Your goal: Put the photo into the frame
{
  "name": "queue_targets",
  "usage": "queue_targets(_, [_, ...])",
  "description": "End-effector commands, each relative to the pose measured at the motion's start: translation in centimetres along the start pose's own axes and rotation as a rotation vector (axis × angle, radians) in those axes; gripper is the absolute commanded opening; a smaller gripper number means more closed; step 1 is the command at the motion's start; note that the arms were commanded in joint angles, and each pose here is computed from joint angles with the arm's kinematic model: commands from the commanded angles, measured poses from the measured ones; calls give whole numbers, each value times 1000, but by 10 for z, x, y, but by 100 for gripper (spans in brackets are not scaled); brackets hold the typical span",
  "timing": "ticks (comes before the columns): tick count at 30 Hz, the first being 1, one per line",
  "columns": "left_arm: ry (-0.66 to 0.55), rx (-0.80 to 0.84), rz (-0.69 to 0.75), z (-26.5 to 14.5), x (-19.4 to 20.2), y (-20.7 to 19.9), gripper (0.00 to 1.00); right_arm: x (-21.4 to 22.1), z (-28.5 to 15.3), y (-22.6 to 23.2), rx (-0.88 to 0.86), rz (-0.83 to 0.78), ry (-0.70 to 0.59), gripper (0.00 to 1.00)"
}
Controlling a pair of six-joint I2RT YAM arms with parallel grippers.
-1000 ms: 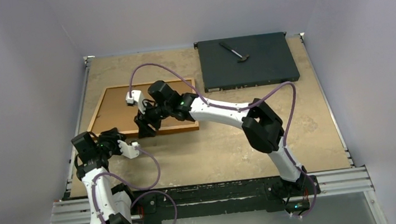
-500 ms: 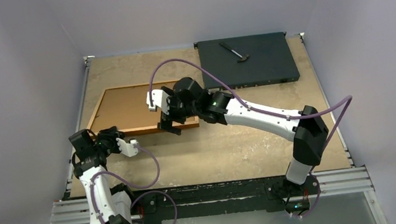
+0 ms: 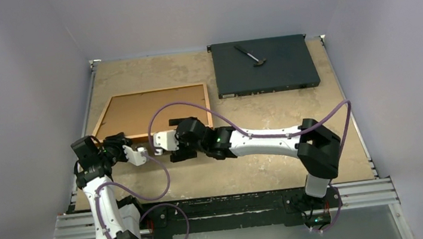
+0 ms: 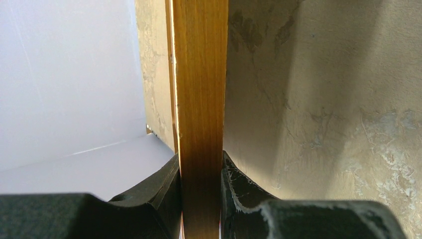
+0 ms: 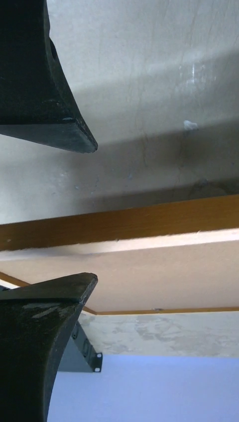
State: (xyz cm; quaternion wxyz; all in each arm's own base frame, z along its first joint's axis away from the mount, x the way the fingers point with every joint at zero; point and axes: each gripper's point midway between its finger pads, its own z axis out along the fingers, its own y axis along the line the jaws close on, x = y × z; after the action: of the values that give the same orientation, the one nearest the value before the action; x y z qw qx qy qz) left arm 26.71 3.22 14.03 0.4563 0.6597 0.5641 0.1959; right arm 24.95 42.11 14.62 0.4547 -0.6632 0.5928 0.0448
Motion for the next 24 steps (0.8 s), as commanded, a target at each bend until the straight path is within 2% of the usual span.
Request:
queue_targets(1, [-53, -111, 94, -11, -16, 46, 0, -9, 2, -31, 195, -36, -16, 90])
queue_targets(3, [-50, -113, 95, -12, -15, 48, 0, -14, -1, -38, 232, -31, -32, 85])
queue_targets(5, [-49, -116, 97, -12, -15, 49, 0, -19, -4, -44, 264, -27, -40, 76])
queue_targets(6, [-50, -118, 96, -12, -15, 50, 0, -20, -5, -46, 277, -29, -38, 70])
queue_targets(9, [-57, -131, 99, -13, -17, 54, 0, -21, -7, -50, 291, -29, -29, 45])
queue_targets(15, [-61, -157, 107, -17, -20, 61, 0, -26, -16, -60, 342, 11, -53, 11])
queue_targets(16, [-56, -162, 100, -17, -19, 63, 5, -27, -18, -61, 347, 22, -55, 8])
queue_targets(17, [-52, -173, 94, -19, -19, 66, 17, -30, -20, -62, 347, 34, -65, 7])
queue_targets(20, [-41, -214, 41, -23, -16, 81, 41, -45, -31, -69, 341, 86, -114, 3])
queue_targets(23, [-39, -269, -97, -32, -15, 104, 79, -66, -41, -70, 290, 142, -174, 1])
queue_targets(24, [-39, -280, -148, -36, -14, 112, 82, -72, -45, -70, 269, 158, -191, 1])
